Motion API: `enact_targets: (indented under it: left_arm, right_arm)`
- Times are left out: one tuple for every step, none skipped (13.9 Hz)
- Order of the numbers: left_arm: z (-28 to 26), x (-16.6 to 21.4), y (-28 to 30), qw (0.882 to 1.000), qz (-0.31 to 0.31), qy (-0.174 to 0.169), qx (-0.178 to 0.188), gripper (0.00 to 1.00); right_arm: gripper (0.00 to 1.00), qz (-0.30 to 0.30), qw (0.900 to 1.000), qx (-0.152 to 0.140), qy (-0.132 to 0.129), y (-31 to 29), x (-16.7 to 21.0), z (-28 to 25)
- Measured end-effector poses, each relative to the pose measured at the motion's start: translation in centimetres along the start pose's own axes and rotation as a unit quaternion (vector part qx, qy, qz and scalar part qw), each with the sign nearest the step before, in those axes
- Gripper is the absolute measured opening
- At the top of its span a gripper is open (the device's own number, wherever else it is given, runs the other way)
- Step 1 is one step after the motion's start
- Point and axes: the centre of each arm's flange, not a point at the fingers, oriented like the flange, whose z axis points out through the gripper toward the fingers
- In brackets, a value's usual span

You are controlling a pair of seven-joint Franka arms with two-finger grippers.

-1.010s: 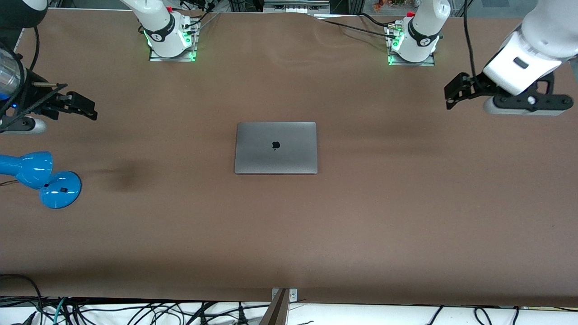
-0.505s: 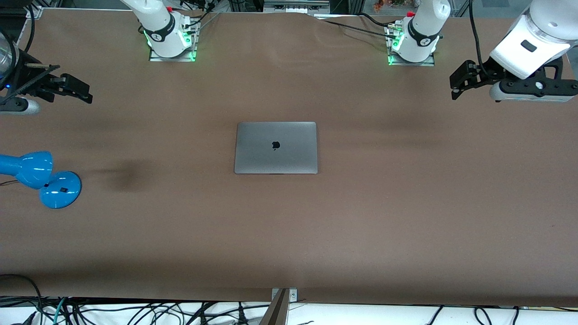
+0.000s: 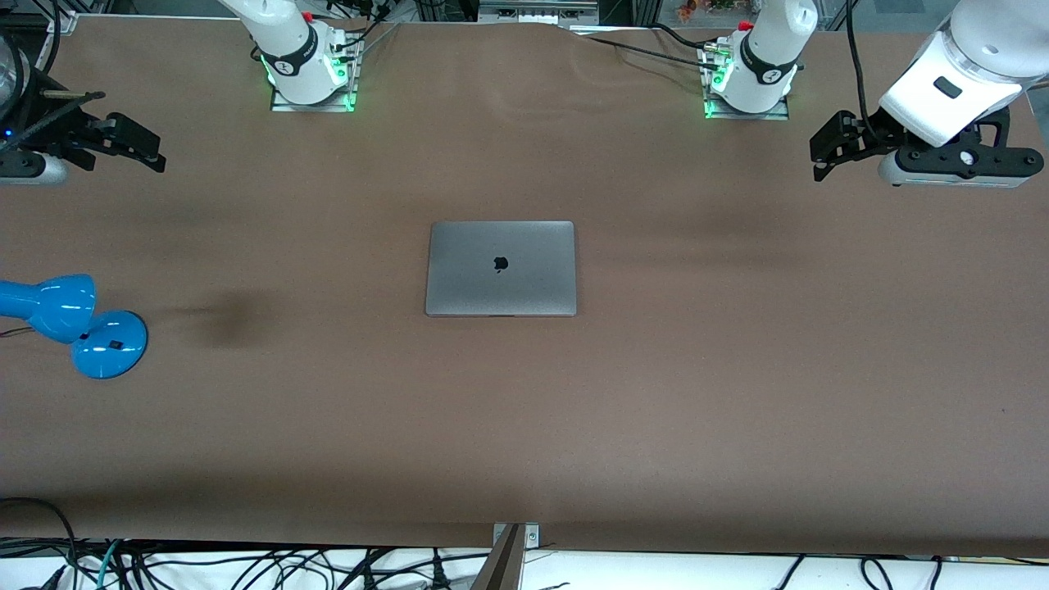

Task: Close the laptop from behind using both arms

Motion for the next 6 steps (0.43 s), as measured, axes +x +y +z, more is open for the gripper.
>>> enact_targets:
  left_arm:
    - [0.0, 0.0, 0.0, 1.000, 0.000, 0.000, 0.000, 1.00]
    - [0.0, 0.0, 0.2, 1.000, 0.002, 0.001, 0.000, 1.00]
    - [0.1, 0.1, 0.3, 1.000, 0.003, 0.003, 0.000, 1.00]
    - [0.4, 0.2, 0.5, 1.000, 0.003, 0.003, -0.003, 1.00]
    - [0.9, 0.3, 0.6, 1.000, 0.003, 0.002, -0.009, 1.00]
    - [1.6, 0.4, 0.5, 1.000, 0.001, -0.003, -0.014, 1.00]
  right_arm:
    - [1.00, 0.000, 1.000, 0.000, -0.001, 0.0, -0.1, 0.1]
    - [1.00, 0.000, 1.000, -0.001, -0.002, 0.0, -0.1, 0.2]
    - [1.00, 0.000, 1.000, -0.003, -0.003, 0.0, -0.1, 0.3]
    - [1.00, 0.000, 1.000, -0.005, -0.003, 0.1, -0.1, 0.3]
    - [1.00, 0.000, 1.000, -0.006, -0.003, 0.1, -0.1, 0.3]
    - [1.00, 0.000, 1.000, -0.007, -0.002, 0.1, -0.1, 0.3]
